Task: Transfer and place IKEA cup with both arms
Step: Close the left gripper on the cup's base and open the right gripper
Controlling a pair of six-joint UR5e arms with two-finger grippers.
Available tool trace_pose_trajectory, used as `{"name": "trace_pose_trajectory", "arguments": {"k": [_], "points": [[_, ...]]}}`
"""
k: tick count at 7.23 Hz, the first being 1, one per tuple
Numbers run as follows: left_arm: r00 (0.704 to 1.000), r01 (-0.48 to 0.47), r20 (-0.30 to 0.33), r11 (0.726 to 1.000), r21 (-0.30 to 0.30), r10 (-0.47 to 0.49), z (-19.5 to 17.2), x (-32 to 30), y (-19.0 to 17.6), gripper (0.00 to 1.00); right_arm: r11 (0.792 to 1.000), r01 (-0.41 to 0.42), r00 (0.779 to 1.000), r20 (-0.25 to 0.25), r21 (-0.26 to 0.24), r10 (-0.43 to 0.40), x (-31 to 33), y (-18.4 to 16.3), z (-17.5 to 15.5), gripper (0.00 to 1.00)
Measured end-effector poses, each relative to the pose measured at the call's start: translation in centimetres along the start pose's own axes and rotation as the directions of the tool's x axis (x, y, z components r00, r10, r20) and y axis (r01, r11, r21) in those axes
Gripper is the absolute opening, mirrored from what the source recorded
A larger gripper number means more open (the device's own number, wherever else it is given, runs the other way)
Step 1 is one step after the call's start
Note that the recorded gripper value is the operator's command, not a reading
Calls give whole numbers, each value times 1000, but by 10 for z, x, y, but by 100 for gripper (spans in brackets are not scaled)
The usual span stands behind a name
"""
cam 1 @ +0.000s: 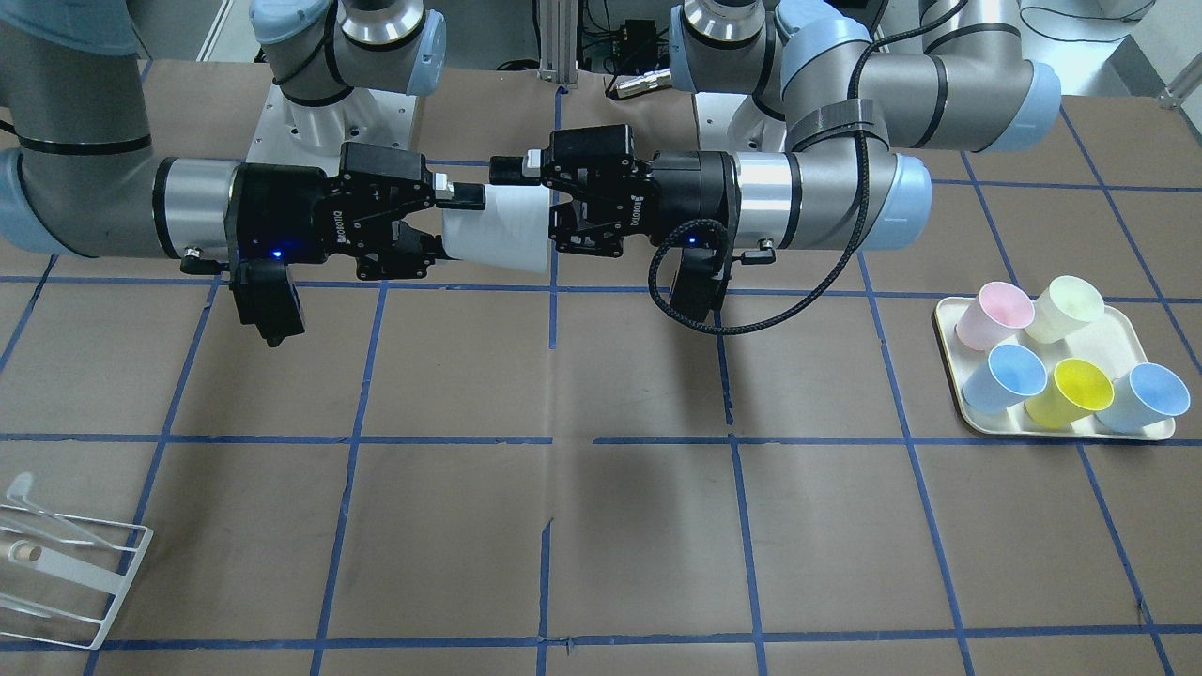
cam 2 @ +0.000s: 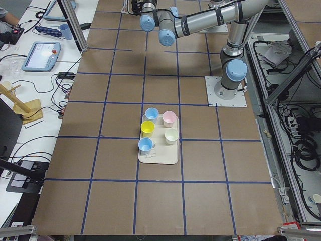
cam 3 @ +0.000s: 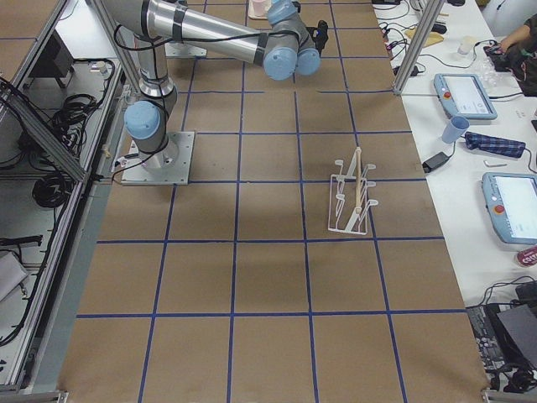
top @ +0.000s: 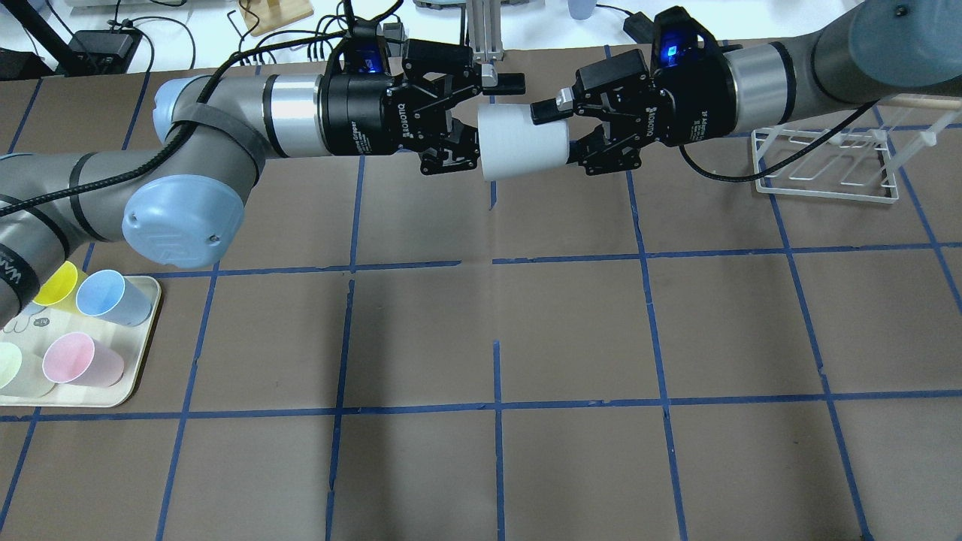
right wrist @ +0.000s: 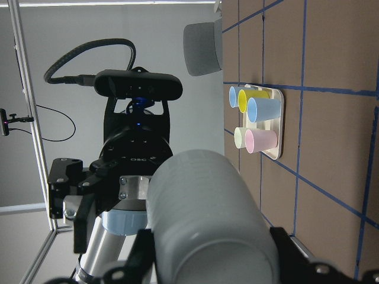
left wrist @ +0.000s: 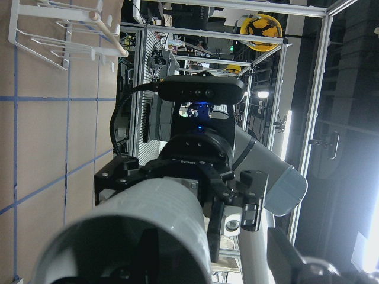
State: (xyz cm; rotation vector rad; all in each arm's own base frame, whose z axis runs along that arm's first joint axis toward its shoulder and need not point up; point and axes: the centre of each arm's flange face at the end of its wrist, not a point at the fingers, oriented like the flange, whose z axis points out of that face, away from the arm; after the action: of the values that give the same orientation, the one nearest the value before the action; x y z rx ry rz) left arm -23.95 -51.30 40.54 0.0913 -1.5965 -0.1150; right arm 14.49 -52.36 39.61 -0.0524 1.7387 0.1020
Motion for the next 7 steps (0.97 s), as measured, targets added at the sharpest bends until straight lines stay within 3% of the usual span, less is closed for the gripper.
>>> {"name": "trace_pose_trajectory", "arguments": {"k": [1, 3, 4, 5, 7], "points": [[1000, 2, 2, 1000, 1, -2, -1, 0, 0, 22, 1000, -1, 1000, -4, -2, 1, 1, 0, -3, 7], [1000, -5, 7, 1000, 1, 5, -1, 0, -1, 12, 1000, -2, 1000, -9, -3, 2, 2, 0, -6, 7], [1000, -11, 8, 1000, 1, 11, -1, 1, -1, 7, 1000, -3, 1000, -9, -3, 3, 2, 0, -7, 31], [1000, -16, 9, 1000, 2, 16, -1, 2, -1, 3, 1000, -3, 1000, -9, -2, 3, 2, 0, -7, 90], [1000, -19, 10, 1000, 2, 19, -1, 2, -1, 0, 1000, -20, 1000, -4, 5, 20, 3, 0, -7, 100]]}}
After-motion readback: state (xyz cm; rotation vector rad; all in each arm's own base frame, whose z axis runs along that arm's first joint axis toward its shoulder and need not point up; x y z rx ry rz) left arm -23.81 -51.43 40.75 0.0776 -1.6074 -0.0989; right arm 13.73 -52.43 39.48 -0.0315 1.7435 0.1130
